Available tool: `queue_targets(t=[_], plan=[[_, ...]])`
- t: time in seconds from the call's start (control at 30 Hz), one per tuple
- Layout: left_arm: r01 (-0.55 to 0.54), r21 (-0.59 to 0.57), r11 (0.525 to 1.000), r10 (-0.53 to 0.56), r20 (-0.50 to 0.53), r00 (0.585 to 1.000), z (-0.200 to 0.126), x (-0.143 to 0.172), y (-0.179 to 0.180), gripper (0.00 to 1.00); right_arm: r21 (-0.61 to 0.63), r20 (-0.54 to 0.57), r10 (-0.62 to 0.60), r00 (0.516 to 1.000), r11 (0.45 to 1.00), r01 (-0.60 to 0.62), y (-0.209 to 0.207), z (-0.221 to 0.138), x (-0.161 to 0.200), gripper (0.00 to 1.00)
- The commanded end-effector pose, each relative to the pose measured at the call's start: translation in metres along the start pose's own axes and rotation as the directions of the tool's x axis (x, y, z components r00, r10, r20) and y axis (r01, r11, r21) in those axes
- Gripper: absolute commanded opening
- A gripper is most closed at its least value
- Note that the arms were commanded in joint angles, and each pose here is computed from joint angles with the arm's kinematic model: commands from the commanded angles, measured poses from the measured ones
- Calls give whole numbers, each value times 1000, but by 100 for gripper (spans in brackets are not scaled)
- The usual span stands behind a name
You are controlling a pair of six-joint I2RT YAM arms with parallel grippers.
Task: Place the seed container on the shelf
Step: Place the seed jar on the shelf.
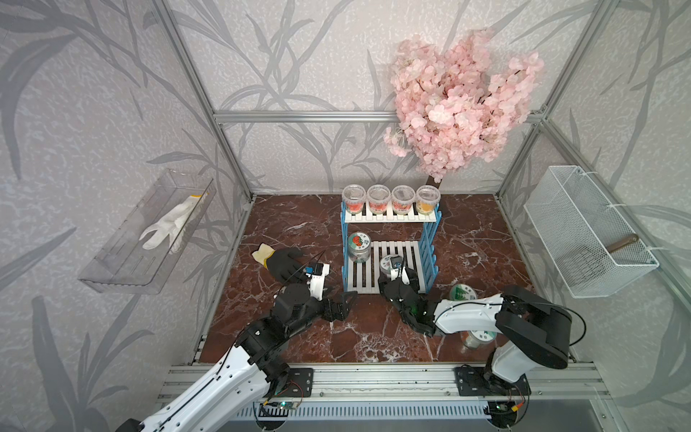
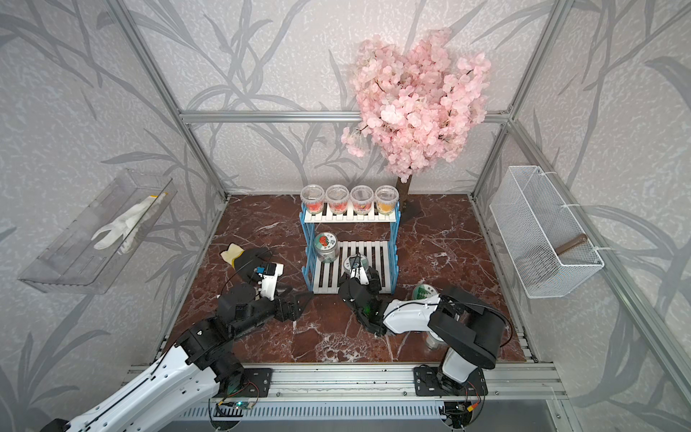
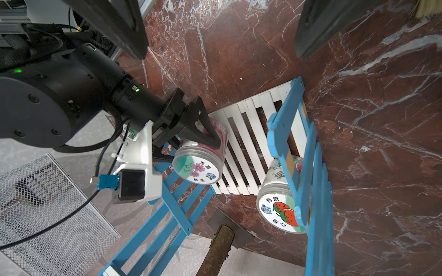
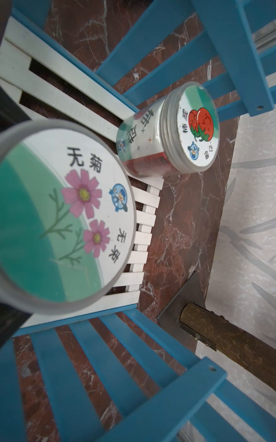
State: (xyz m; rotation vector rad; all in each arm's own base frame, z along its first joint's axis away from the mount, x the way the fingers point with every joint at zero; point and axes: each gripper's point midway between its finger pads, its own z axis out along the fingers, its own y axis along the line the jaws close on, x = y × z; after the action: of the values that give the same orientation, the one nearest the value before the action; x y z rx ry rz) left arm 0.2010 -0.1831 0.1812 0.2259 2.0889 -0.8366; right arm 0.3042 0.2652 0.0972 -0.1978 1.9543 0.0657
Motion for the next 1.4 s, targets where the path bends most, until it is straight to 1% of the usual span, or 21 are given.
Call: queue_targets(t=[0.0,0.13,0.37,0.5,0.67,0.73,0.83,0.9,0.97,1.03,1.13,1.23,1.27,1.37], plan=[[6,-14,1000,-6,-4,1000,1,2,3,100,17,63,95,993,995,-96,3,6,-24,82],[7,-12,1000,-7,-10,1000,2,3,3,100,19,49,122,991,992,-123,2,12,-21,82],[10,-15,1000,-10,-20,1000,2,5,4,100,44,24,123,992,991,-124,0,18,-15,83],[10,-20,1000,-11,-31,999,2,9,5,100,46,-34,121,992,992,-119,-1,17,-3,87],[13,-17,1000,-14,-30,999,1,8,4,100,-18,-134,97,986,995,-101,3,5,1,96],[14,-16,1000,-15,-29,999,1,8,4,100,-20,-180,89,980,995,-95,0,0,4,99],[14,-14,1000,-14,-32,999,1,8,4,100,-36,-247,63,967,997,-74,-5,-8,6,99],[14,-12,1000,-15,-33,999,0,9,4,100,-80,-291,63,955,993,-90,-2,-15,4,99],[14,-8,1000,-14,-34,999,0,8,3,100,-123,-361,47,931,987,-98,0,-19,7,99],[14,-7,1000,-14,-36,999,0,9,2,100,-110,-413,34,910,990,-87,-5,-24,10,99],[15,-8,1000,-15,-38,999,0,9,2,100,-74,-425,-5,905,997,-29,-16,-26,12,99],[12,-6,1000,-12,-35,999,0,7,2,100,-176,-423,-72,903,984,-4,0,-28,7,99],[13,-5,1000,-13,-36,999,0,8,1,100,-189,-421,-88,903,982,7,3,-27,4,99],[9,-3,1000,-10,-36,999,0,6,0,100,-167,-421,-100,902,986,31,-6,-15,-3,99]])
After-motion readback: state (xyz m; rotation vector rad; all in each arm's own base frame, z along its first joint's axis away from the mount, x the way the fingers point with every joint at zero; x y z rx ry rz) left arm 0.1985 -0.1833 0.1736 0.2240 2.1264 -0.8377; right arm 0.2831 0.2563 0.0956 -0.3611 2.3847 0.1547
